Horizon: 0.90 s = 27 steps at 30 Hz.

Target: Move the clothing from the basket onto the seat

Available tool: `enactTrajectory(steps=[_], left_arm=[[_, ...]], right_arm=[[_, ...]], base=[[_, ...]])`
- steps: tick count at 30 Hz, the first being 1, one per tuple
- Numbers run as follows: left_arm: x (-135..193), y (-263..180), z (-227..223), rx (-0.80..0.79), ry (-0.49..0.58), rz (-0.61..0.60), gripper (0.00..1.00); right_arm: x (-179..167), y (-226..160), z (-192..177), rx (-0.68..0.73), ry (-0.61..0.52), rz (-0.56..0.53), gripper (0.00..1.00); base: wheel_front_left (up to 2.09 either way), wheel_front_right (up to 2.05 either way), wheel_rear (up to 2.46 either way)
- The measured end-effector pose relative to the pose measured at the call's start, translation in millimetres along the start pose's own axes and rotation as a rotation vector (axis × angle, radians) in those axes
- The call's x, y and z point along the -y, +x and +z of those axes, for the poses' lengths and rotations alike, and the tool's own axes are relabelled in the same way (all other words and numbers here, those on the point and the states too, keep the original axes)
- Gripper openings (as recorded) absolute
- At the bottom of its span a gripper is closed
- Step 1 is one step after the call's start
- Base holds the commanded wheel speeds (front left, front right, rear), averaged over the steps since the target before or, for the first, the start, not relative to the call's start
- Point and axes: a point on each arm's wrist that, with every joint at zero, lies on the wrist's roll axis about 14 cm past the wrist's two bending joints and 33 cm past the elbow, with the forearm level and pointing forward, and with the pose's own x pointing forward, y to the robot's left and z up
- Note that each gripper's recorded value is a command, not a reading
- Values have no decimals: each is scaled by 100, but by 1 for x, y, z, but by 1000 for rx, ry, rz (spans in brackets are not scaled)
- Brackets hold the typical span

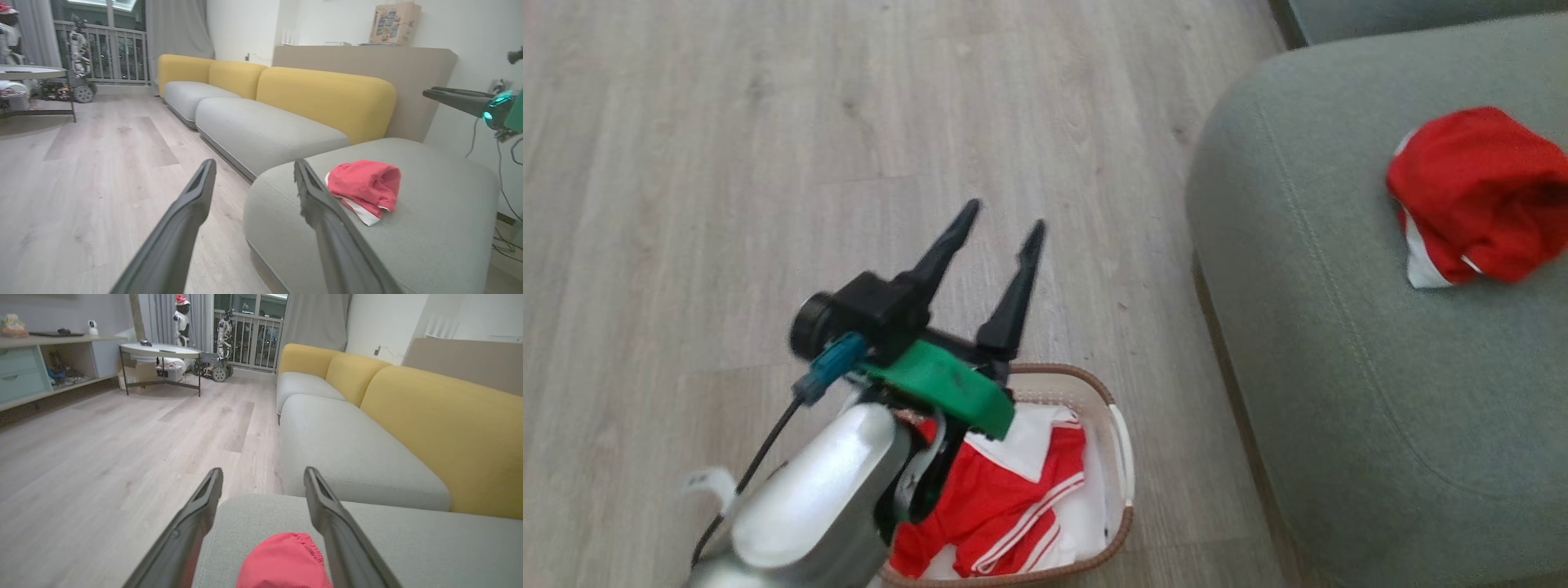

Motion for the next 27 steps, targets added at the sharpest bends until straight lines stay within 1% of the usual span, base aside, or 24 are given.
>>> enactTrajectory(steps=[4,6,9,12,14,16,20,24,27], left_arm=[[-27,-22,5,8,7,116,100],[-41,-34,3,1,20,171,100],[-60,-53,0,-9,31,259,100],[-80,-72,-1,-16,50,339,100],[-92,-83,-1,-17,59,390,100],[-102,-92,1,-14,67,432,100],[-113,-106,3,-2,79,488,100],[-119,-121,0,-3,80,538,100],[-122,-128,-1,3,79,563,100]], right_arm=[[-5,1,15,103,65,-17,100],[-11,-2,16,147,100,-23,100],[-30,-13,-8,151,150,-29,100],[-58,-32,-39,123,191,-18,100],[-76,-43,-51,114,207,-4,100],[-93,-51,-54,122,224,14,100],[-118,-59,-54,138,245,44,100],[-132,-65,-52,154,243,55,100],[-143,-72,-58,140,257,58,100]], base=[[0,0,0],[0,0,0],[0,0,0],[0,0,0],[0,0,0],[0,0,0],[0,0,0],[0,0,0],[0,0,0]])
